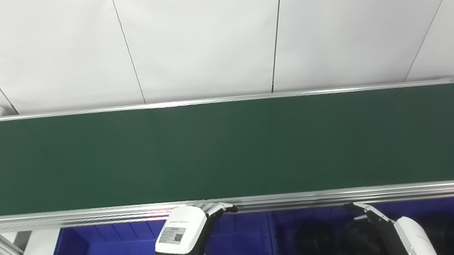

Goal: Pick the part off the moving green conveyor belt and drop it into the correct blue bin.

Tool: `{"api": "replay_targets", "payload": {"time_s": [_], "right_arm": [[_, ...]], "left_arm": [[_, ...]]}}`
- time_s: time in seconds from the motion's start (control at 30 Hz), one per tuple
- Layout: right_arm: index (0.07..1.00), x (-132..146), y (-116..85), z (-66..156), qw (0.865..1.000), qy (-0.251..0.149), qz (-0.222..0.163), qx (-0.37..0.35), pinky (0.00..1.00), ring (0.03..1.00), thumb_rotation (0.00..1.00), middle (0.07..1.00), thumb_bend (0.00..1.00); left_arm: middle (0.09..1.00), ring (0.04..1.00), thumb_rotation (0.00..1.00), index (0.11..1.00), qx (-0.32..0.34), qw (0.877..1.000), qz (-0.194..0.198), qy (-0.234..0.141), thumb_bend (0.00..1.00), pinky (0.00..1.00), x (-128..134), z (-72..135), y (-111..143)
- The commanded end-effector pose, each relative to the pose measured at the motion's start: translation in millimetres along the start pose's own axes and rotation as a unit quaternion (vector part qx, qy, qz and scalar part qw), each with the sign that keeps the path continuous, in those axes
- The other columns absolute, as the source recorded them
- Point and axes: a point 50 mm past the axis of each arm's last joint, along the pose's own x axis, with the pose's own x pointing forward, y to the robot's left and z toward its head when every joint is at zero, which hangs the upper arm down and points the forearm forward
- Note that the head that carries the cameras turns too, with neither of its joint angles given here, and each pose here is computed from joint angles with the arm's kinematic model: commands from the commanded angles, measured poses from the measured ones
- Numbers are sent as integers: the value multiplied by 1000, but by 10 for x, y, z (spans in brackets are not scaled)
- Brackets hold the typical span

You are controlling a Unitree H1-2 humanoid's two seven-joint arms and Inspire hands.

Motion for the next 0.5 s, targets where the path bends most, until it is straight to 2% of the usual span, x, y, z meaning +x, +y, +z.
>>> {"api": "replay_targets", "payload": {"time_s": [0.0,0.17,0.2,0.3,0.47], "right_arm": [[788,20,-102,68,1000,-20,-21,3,586,631,303,642,748],[789,9,-97,69,1000,-18,-20,4,592,635,299,643,747],[789,6,-95,75,1000,-19,-20,2,592,636,299,643,747],[787,-1,-83,88,1000,-18,-21,1,585,631,300,642,745],[791,-12,-72,102,1000,-15,-21,3,590,638,303,647,749]], "left_arm": [[778,777,283,761,-10,999,38,-12,778,789,48,61,115],[781,784,296,767,-64,997,45,0,802,810,38,30,98],[781,784,296,767,-99,994,48,10,804,811,32,-1,101],[795,766,378,801,-182,981,65,32,831,729,2,-111,109],[792,772,393,811,-224,971,67,46,835,717,-22,-183,126]]}}
